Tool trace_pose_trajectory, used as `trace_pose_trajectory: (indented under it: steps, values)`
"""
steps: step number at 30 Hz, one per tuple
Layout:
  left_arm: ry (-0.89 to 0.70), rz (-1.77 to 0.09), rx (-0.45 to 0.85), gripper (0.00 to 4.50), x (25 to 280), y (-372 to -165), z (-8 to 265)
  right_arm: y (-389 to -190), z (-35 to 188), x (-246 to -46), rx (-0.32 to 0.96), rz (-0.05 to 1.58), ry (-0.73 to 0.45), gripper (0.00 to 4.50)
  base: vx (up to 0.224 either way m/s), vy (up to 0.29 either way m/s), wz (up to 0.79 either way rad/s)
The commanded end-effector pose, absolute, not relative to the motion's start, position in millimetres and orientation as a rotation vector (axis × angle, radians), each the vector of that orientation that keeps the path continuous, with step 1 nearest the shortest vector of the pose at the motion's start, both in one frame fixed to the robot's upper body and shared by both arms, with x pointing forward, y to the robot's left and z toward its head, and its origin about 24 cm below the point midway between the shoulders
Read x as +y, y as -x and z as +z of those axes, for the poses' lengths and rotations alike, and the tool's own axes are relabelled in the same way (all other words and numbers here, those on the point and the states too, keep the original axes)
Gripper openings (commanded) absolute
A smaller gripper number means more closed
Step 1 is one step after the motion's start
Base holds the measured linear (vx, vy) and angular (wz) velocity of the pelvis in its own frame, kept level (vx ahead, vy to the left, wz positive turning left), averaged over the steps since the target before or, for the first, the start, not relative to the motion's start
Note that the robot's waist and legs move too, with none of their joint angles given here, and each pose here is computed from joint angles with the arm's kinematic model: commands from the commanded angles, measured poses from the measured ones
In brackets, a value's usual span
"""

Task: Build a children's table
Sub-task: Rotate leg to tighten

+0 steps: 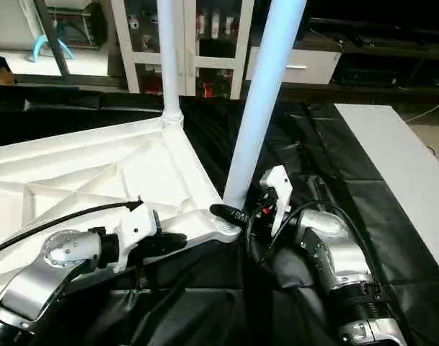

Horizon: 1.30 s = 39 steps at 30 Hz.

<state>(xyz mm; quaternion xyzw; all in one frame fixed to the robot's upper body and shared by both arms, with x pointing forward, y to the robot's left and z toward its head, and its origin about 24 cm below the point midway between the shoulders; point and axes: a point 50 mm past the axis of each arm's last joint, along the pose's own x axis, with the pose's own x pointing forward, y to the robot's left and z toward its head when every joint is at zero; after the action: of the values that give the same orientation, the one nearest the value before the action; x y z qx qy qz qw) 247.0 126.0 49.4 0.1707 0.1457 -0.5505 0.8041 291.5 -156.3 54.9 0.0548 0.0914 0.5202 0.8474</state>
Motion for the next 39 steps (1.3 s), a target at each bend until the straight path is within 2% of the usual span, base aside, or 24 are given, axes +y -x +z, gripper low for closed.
trace_pose_trajectory:
  steps: [1,7,8,11,12,13,15,17,20,22,23,24,26,28,29,30,32,33,35,37,39]
  values:
    - [-0.358,-1.243,0.395,0.0,127,-237,36,-291.3,54,-166.1,0.211,1.055,-0.103,2.65,0.0,0.0,0.0]
    - [-0.363,-1.242,0.396,0.0,127,-237,35,-294.7,51,-165.8,0.217,1.016,-0.092,2.17,0.0,0.0,0.0]
    - [-0.365,-1.241,0.398,0.0,126,-237,34,-299.3,46,-165.6,0.238,0.935,-0.072,2.15,0.0,0.0,0.0]
    - [-0.367,-1.241,0.398,0.0,124,-237,34,-304.1,41,-165.1,0.257,0.847,-0.071,2.09,0.0,0.0,0.0]
    - [-0.374,-1.224,0.396,0.0,119,-240,35,-310.3,37,-163.0,0.272,0.728,-0.084,2.09,0.0,0.0,0.0]
    - [-0.377,-1.218,0.395,0.0,118,-241,35,-312.3,35,-162.4,0.277,0.686,-0.089,2.07,0.0,0.0,0.0]
    - [-0.376,-1.137,0.383,0.0,101,-253,37,-324.8,26,-157.7,0.299,0.407,-0.13,2.06,0.0,0.0,0.0]
    - [-0.363,-1.092,0.365,0.0,89,-260,40,-330.1,24,-153.3,0.303,0.279,-0.182,2.05,0.0,0.0,0.0]
    - [-0.36,-1.067,0.357,0.0,84,-264,41,-332.3,23,-150.5,0.304,0.228,-0.215,2.04,0.0,0.0,0.0]
    - [-0.327,-0.995,0.334,0.0,66,-277,46,-338.4,23,-134.2,0.296,0.17,-0.252,2.04,0.0,0.0,0.0]
    - [-0.304,-0.954,0.303,0.0,48,-286,52,-343.9,25,-112.6,0.292,0.182,-0.242,2.04,0.0,0.0,0.0]
    - [-0.306,-0.943,0.284,0.0,41,-289,55,-345.8,26,-103.3,0.289,0.197,-0.232,2.04,0.0,0.0,0.0]
    - [-0.328,-0.944,0.27,0.0,41,-290,56,-347.7,29,-95.6,0.27,0.227,-0.26,2.04,0.0,0.0,0.0]
    - [-0.346,-0.934,0.277,0.0,51,-291,53,-347.9,38,-88.4,0.216,0.346,-0.28,2.04,0.0,0.0,0.0]
    - [-0.355,-0.935,0.283,0.0,57,-290,52,-346.9,42,-88.5,0.188,0.394,-0.253,2.04,0.0,0.0,0.0]
    - [-0.372,-0.945,0.289,0.0,67,-287,49,-344.7,47,-91.9,0.147,0.462,-0.211,2.39,0.0,0.0,0.0]
    - [-0.378,-0.951,0.291,0.0,72,-286,48,-343.6,49,-93.7,0.134,0.485,-0.196,2.39,0.0,0.0,0.0]
    - [-0.393,-0.964,0.301,0.0,82,-282,45,-341.0,53,-101.7,0.106,0.519,-0.17,2.76,0.0,0.0,0.0]
    - [-0.403,-1.027,0.308,0.0,99,-272,41,-334.3,61,-117.1,0.065,0.607,-0.164,2.81,0.0,0.0,0.0]
    - [-0.405,-1.067,0.324,0.0,111,-265,39,-327.5,67,-128.8,0.044,0.685,-0.163,3.14,0.0,0.0,0.0]
    - [-0.401,-1.092,0.343,0.0,121,-259,36,-319.7,69,-141.9,0.046,0.771,-0.137,3.23,0.0,0.0,0.0]
